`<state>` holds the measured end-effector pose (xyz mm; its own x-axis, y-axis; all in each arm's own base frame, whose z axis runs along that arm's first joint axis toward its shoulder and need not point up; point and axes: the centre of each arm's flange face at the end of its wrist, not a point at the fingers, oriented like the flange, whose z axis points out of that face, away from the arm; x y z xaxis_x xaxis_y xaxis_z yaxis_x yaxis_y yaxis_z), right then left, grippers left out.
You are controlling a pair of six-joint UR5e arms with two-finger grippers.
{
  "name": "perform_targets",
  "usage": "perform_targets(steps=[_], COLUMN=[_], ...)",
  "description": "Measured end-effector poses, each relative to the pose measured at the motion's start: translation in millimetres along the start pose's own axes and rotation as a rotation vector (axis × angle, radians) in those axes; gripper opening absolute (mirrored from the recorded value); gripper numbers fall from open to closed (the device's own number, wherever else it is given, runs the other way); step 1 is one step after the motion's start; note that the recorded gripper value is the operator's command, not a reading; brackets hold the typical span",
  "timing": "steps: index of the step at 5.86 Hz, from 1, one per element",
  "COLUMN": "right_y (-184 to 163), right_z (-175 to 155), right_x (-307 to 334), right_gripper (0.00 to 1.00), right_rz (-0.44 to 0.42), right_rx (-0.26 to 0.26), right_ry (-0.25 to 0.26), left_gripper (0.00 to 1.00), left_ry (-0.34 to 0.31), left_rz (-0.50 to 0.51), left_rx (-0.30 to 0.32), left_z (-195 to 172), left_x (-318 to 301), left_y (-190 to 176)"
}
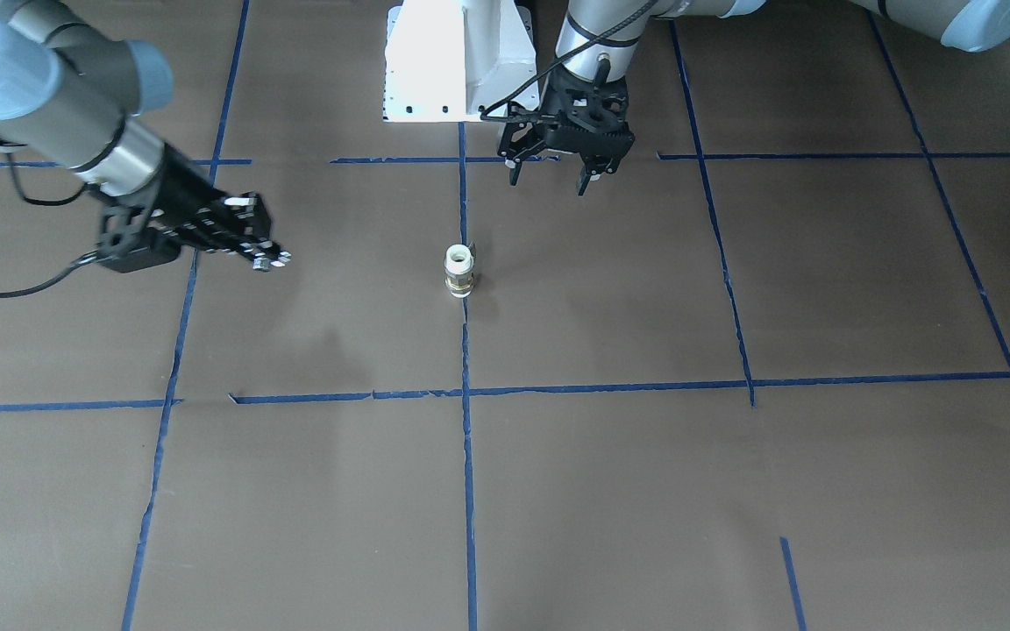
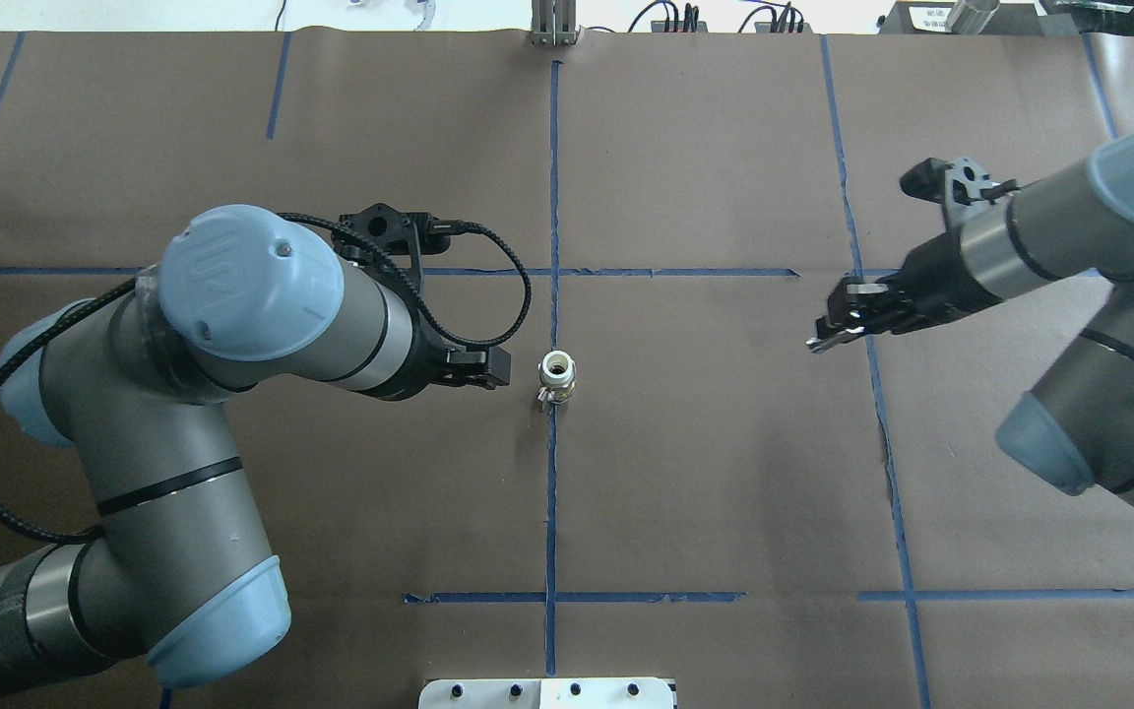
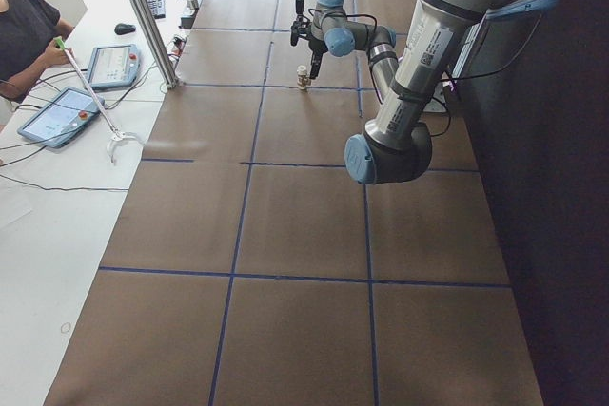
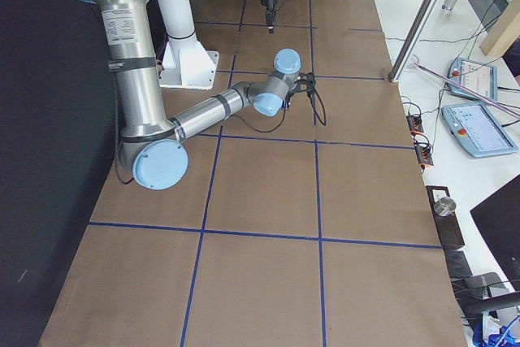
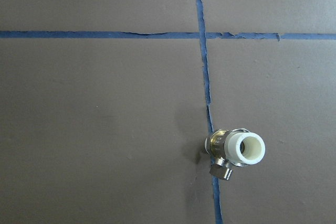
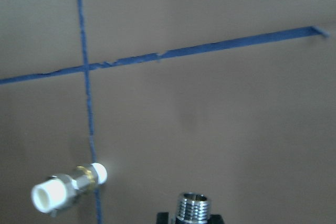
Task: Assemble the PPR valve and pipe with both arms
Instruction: 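Bring the chrome tee with the right gripper above the held valve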
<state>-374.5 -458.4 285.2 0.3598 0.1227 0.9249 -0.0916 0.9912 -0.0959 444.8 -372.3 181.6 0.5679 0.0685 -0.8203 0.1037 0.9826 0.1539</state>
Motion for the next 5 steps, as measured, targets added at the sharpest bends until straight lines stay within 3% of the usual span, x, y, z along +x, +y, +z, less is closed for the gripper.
perform_targets(steps=[1, 2, 4, 5], right_y=[15, 41, 84, 89], right_z=[16, 37, 80, 93], right_x=[-73, -131, -179, -186], right_gripper=[0.0, 0.0, 0.0, 0.0], right_rz=[0.091, 0.168, 0.233, 0.246], right_rx=[0.023, 0.062, 0.16, 0.174], right_ry=[0.019, 0.074, 0.174, 0.217], left_gripper=[0.98, 0.99, 0.99, 0.99], left_ry=[-0.02, -0.038, -0.054, -0.055], left_rz=[-0.006, -0.015, -0.03, -0.038], left_rx=[-0.01, -0.021, -0.027, -0.025], left_z=[5, 7, 9, 9], left_x=[-21, -39, -53, -53], left_y=[7, 13, 18, 19])
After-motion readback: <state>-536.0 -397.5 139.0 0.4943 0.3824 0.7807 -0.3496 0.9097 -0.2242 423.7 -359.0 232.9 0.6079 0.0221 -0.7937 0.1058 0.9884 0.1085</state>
